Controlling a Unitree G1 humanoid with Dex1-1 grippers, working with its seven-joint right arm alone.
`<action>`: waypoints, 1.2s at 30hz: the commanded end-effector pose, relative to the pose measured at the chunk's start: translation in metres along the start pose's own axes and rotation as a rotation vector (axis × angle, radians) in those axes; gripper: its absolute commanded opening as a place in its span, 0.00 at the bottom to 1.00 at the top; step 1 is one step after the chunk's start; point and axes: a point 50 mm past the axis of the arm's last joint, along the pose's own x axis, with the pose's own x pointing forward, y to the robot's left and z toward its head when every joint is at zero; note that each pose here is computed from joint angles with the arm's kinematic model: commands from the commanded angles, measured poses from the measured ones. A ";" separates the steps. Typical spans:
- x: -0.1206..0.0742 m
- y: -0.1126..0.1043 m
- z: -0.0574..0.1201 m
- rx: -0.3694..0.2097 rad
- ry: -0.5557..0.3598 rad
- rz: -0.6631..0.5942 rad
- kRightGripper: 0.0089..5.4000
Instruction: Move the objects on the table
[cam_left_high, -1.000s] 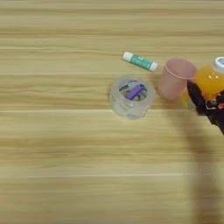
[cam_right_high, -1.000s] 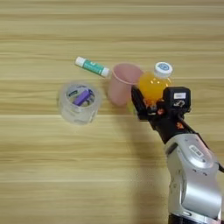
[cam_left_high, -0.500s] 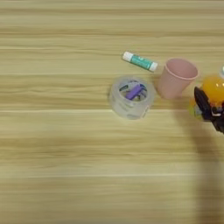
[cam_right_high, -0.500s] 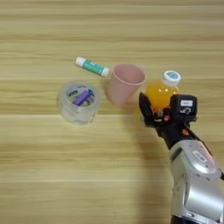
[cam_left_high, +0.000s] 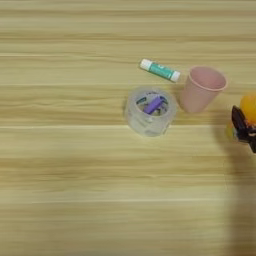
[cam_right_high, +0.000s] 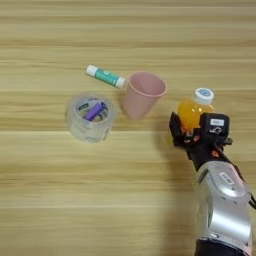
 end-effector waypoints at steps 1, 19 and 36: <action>0.015 -0.010 0.041 -0.062 -0.171 -0.032 0.63; 0.025 -0.006 0.028 -0.017 -0.140 -0.034 0.66; 0.021 -0.005 0.027 -0.006 -0.134 -0.013 1.00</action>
